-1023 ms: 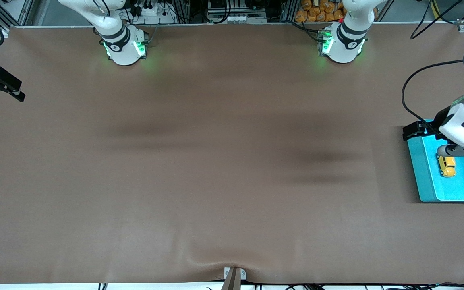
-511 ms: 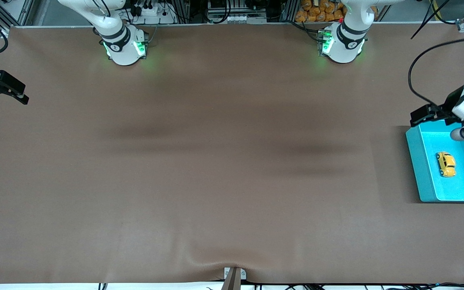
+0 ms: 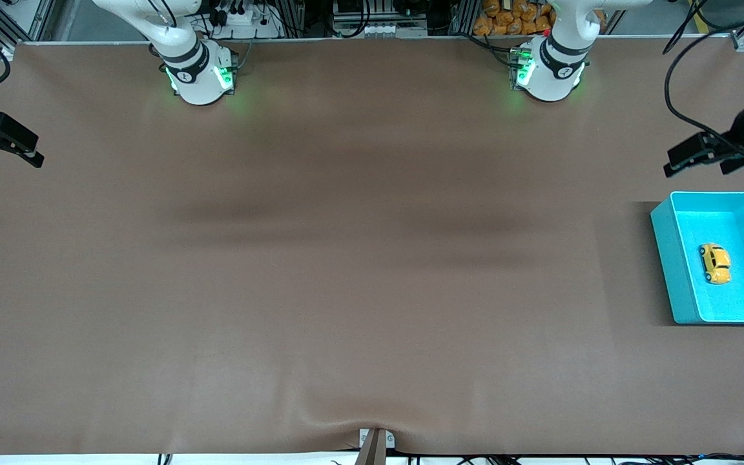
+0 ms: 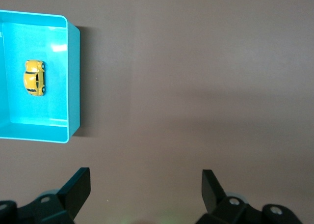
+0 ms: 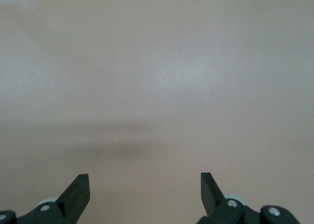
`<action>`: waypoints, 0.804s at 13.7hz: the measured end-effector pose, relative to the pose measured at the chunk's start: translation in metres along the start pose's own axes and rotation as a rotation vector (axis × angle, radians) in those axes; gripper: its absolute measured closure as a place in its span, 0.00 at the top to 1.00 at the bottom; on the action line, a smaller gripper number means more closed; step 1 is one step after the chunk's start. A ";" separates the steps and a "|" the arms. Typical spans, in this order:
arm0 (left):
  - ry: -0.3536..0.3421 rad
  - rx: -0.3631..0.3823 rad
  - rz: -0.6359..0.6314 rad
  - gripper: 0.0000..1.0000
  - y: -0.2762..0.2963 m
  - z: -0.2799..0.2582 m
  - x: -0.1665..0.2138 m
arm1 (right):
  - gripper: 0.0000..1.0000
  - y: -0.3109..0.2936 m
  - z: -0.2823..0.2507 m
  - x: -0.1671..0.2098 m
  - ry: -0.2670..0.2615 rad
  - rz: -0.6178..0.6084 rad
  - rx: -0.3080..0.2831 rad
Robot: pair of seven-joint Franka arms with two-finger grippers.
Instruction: Wind and store yellow beetle car
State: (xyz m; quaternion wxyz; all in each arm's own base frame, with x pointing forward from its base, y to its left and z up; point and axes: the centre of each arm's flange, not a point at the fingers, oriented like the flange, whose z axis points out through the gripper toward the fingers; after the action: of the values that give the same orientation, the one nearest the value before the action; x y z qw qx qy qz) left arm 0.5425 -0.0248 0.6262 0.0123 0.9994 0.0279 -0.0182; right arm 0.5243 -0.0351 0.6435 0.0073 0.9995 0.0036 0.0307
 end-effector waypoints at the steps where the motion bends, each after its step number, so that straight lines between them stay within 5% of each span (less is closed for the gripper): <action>1: 0.005 0.000 0.006 1.00 0.007 -0.006 -0.006 | 1.00 0.000 0.000 0.000 0.000 0.000 0.000; 6: 0.070 -0.005 -0.010 1.00 0.001 -0.047 -0.015 | 1.00 0.000 0.000 0.000 0.001 0.000 0.000; 11: 0.031 0.001 0.026 1.00 -0.001 -0.050 -0.021 | 1.00 0.000 -0.001 0.000 0.002 0.001 0.000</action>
State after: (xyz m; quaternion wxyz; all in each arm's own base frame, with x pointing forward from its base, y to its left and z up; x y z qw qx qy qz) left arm 0.5230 -0.0234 0.6772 0.0118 0.9998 0.0152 -0.0028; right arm 0.5244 -0.0355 0.6446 0.0074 0.9995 0.0033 0.0319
